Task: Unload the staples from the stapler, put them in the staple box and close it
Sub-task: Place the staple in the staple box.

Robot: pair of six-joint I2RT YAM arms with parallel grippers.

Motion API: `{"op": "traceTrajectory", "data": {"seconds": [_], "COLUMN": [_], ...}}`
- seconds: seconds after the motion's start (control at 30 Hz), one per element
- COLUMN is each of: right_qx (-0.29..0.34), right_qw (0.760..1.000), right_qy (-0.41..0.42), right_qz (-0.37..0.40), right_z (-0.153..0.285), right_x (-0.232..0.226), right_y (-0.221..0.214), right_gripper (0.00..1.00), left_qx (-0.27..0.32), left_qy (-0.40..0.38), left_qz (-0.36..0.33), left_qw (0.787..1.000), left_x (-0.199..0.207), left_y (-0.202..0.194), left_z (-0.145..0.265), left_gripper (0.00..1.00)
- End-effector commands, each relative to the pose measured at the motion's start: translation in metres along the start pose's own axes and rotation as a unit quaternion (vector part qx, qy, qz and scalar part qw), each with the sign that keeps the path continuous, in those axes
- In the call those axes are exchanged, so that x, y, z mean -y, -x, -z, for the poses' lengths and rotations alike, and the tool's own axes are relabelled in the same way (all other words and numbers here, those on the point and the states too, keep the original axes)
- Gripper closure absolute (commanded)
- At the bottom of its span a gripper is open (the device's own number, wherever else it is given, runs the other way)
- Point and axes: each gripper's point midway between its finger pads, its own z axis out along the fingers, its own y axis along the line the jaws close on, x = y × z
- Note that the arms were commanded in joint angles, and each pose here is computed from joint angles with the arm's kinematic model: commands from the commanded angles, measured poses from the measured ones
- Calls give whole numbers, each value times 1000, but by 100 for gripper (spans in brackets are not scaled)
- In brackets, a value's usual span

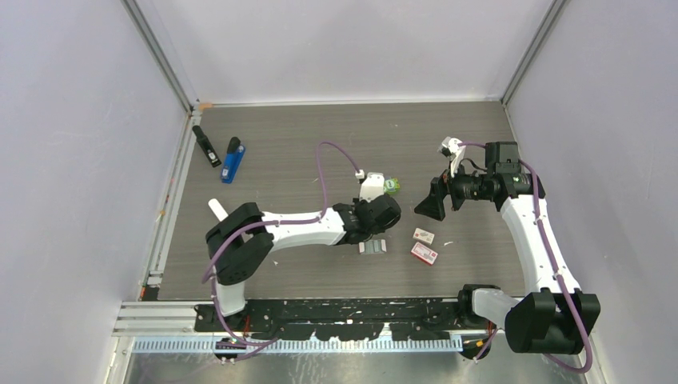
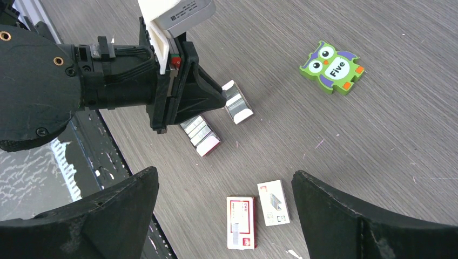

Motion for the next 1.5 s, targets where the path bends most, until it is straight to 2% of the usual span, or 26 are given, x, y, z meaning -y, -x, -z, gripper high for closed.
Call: {"op": "traceTrajectory", "data": {"seconds": [0.0, 0.57, 1.1, 1.47], "right_qx": [2, 2, 1, -1], "right_qw": [995, 995, 995, 995], "right_qy": [75, 77, 78, 78], "right_qz": [69, 70, 70, 68], "right_z": [7, 7, 7, 7], "right_x": [-31, -32, -32, -31], "right_y": [-2, -2, -2, -3], "right_gripper": [3, 3, 3, 3], "left_qx": [26, 33, 20, 4], "left_qy": [-3, -88, -22, 3], "left_qz": [5, 23, -23, -29], "left_qw": [1000, 995, 999, 1000], "left_x": [10, 18, 21, 7], "left_y": [15, 34, 21, 10], "left_z": [2, 48, 2, -17], "left_gripper": [99, 98, 96, 95]}}
